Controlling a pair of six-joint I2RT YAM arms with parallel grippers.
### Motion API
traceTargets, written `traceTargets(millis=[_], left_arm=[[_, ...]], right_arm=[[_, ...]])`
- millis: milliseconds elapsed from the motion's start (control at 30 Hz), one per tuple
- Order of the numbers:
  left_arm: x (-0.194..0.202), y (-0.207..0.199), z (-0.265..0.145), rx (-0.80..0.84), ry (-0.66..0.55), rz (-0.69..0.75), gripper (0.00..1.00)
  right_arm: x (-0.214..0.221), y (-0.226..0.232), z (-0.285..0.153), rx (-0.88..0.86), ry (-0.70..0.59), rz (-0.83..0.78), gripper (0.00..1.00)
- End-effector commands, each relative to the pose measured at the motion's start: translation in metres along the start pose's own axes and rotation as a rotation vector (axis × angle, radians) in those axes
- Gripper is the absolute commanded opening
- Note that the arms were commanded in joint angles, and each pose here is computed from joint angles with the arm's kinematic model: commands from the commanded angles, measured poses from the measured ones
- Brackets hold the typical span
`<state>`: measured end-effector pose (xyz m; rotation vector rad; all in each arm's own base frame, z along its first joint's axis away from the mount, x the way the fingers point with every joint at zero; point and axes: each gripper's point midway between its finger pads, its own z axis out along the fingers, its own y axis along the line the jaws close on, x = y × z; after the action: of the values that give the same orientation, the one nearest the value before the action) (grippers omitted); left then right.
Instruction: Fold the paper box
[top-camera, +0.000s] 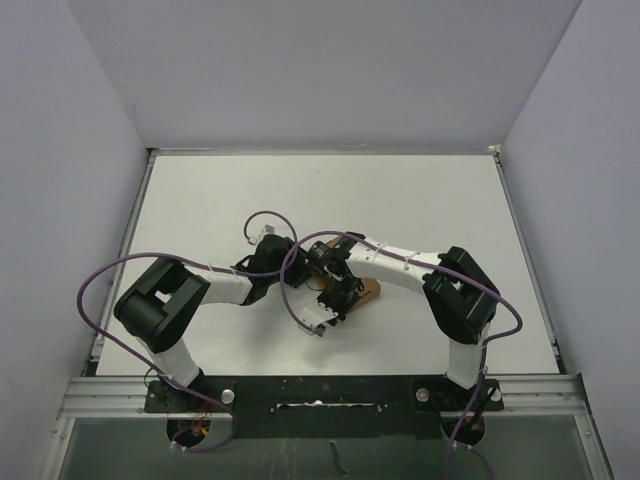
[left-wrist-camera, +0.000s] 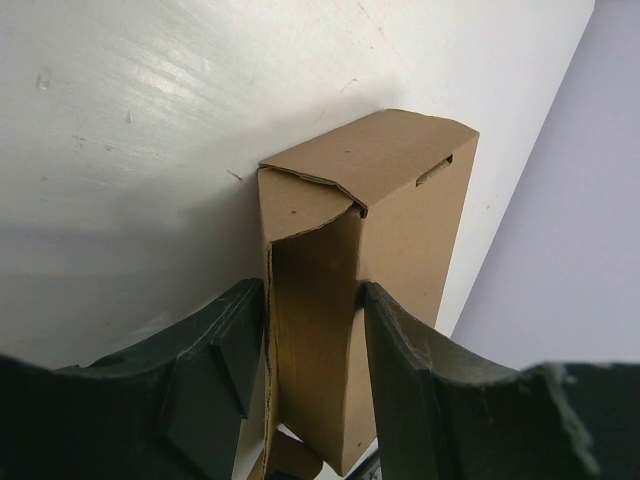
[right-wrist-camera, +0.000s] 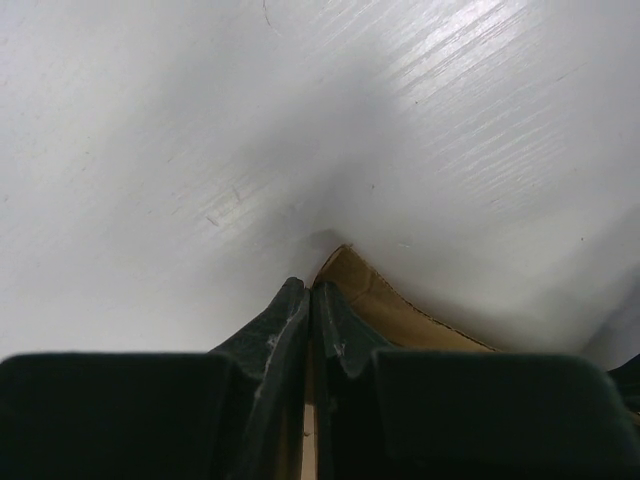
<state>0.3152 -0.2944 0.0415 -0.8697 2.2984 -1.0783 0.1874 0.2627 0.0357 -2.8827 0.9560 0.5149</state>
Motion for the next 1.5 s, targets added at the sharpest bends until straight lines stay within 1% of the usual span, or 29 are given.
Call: traceTargets(millis=[0,667,933,1467], left_arm=[[0.008,0.042,0.004,-0.125,0.032,0.016,0.41],[0.009,0.044,0.006,-0.126,0.038,0.017,0.41],[0.009,0.044,0.005,-0.126,0.038,0.014,0.41],[0.006,0.046,0.005,-0.134,0.031,0.01,0.41]], right_arm=[[-0.016,-0.017,-0.007,0.04,-0.039,-0.071,0.04],[-0.013,-0.019,0.0,0.007,-0.032,-0.084,0.05],[-0.013,-0.02,-0.011,0.046,-0.01,-0.077,0.05],[-0.012,-0.009,-0.013,0.091,0.004,-0.028,0.06]])
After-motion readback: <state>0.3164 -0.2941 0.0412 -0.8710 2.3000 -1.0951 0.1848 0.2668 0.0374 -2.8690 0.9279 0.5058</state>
